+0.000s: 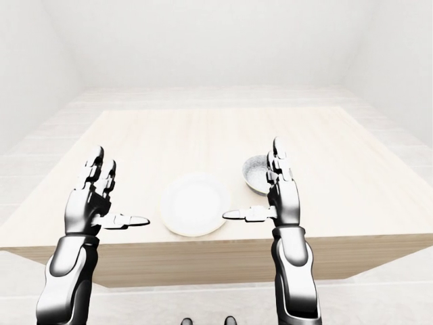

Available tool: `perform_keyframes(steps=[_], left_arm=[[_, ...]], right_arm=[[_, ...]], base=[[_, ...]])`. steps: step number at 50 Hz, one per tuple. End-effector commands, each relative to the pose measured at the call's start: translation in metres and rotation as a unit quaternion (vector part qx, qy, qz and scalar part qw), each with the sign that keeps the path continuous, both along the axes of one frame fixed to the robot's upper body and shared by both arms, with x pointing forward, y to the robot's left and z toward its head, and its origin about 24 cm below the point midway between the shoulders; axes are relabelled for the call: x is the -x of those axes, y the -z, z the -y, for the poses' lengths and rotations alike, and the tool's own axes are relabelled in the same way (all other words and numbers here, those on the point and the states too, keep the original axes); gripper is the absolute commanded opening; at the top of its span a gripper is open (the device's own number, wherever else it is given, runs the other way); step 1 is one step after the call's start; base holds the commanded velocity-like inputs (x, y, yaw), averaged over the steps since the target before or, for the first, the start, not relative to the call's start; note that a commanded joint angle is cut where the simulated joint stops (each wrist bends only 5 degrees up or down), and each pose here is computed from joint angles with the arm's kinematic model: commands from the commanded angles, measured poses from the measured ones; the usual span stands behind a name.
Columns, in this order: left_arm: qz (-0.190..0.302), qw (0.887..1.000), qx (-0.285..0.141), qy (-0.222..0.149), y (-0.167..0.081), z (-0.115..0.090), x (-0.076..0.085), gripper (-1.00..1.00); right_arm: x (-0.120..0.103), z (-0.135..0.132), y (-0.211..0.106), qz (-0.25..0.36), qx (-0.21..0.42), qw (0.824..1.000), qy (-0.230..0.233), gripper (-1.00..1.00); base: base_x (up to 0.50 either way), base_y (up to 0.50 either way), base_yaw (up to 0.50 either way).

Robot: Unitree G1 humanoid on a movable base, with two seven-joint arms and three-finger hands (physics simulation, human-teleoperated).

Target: Put the bowl on the plate.

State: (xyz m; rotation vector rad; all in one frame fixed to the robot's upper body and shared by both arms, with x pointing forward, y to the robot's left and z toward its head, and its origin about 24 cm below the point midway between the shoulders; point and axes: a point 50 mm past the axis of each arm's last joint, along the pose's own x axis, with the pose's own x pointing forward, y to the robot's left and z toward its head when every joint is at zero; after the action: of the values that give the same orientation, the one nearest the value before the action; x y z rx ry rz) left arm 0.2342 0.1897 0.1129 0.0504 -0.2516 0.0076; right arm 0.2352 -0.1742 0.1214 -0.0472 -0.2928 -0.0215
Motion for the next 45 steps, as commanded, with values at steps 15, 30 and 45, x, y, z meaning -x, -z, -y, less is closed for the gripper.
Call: perform_keyframes(steps=[15, 30, 45], left_arm=[[-0.003, 1.000, 0.001, 0.002, 0.001, 0.000, -0.004, 1.00], [-0.005, 1.000, -0.010, 0.004, 0.002, 0.001, -0.001, 1.00], [-0.013, 1.000, -0.014, 0.008, 0.005, 0.006, -0.008, 1.00]], right_arm=[[-0.003, 0.003, -0.001, 0.002, -0.002, 1.000, 0.007, 1.00], [-0.023, 0.018, -0.007, 0.003, 0.071, 0.995, 0.063, 1.00], [-0.038, 0.027, -0.013, 0.013, 0.225, 0.957, 0.182, 1.00]], base=[[0.00, 0.00, 0.00], [0.00, 0.00, 0.00], [0.00, 0.00, 0.00]])
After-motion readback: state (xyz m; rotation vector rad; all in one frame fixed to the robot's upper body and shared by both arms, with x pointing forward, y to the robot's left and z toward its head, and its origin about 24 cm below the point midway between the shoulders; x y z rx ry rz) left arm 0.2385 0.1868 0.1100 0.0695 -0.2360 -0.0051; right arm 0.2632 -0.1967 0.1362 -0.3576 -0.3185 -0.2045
